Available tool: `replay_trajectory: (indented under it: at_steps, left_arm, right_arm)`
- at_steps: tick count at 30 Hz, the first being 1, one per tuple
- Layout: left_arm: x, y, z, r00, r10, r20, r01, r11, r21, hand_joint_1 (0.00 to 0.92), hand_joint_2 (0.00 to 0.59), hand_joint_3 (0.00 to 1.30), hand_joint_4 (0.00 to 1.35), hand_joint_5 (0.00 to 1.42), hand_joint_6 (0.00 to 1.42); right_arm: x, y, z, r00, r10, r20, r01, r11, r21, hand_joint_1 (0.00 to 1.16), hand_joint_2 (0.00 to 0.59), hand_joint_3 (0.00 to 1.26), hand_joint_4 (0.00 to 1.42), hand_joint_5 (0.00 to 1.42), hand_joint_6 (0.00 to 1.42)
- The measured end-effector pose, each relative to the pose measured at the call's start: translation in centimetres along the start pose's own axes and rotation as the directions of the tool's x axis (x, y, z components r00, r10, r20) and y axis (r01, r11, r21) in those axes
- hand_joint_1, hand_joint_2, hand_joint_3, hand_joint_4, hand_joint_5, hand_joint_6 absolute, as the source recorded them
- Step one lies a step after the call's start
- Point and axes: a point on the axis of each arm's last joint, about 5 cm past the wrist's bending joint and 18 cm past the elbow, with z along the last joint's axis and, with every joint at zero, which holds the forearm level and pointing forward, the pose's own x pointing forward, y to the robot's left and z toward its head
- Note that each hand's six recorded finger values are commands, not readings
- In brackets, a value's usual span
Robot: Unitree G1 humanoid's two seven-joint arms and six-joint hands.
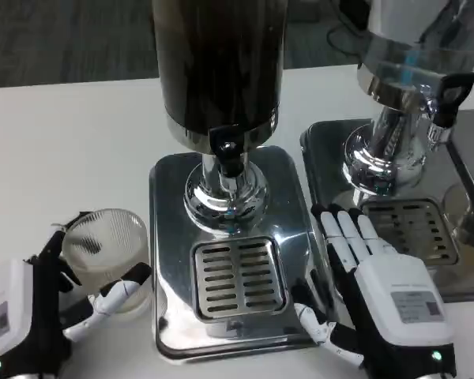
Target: Grasp the cup under the faucet to collect the drink, then remove the cup.
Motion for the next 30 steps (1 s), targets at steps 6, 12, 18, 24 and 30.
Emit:
replay_trajectory:
  at_steps: [6, 12, 18, 24, 30]
  left_arm:
    - [0.0, 0.0, 0.00, 1.000, -0.003, 0.014, 0.003, 1.000, 0.010, 0.380, 0.138, 0.38, 0.56, 0.82, 0.93]
    - [0.5, 0.1, 0.48, 0.999, 0.016, 0.051, -0.016, 1.000, 0.001, 0.404, 0.141, 0.39, 0.57, 0.82, 0.93]
    - [0.6, 0.3, 0.88, 0.996, 0.034, 0.077, -0.033, 0.999, -0.011, 0.415, 0.137, 0.40, 0.57, 0.82, 0.95]
    - [1.1, 0.6, 1.80, 0.987, 0.046, 0.152, -0.042, 0.999, -0.027, 0.415, 0.137, 0.40, 0.57, 0.82, 0.95]
    - [0.7, -0.3, 2.49, 0.977, -0.037, 0.211, 0.043, 0.999, -0.022, 0.415, 0.137, 0.40, 0.57, 0.82, 0.95]
  right_arm:
    - [0.0, -0.06, -0.12, 1.0000, 0.001, 0.003, -0.001, 1.000, -0.006, 0.33, 0.393, 0.00, 0.00, 0.00, 0.16]
    - [0.0, -0.06, -0.12, 1.0000, 0.001, 0.001, -0.001, 1.000, -0.004, 0.33, 0.393, 0.00, 0.00, 0.00, 0.16]
    - [0.0, -0.04, -0.06, 1.0000, 0.001, 0.001, -0.001, 1.000, -0.001, 0.33, 0.393, 0.00, 0.00, 0.00, 0.16]
    - [0.0, -0.02, 0.02, 1.0000, -0.005, 0.001, 0.005, 1.000, -0.002, 0.33, 0.393, 0.00, 0.00, 0.00, 0.16]
    - [0.0, -0.04, 0.05, 0.9998, -0.011, -0.015, 0.011, 1.000, 0.002, 0.33, 0.393, 0.00, 0.00, 0.00, 0.15]
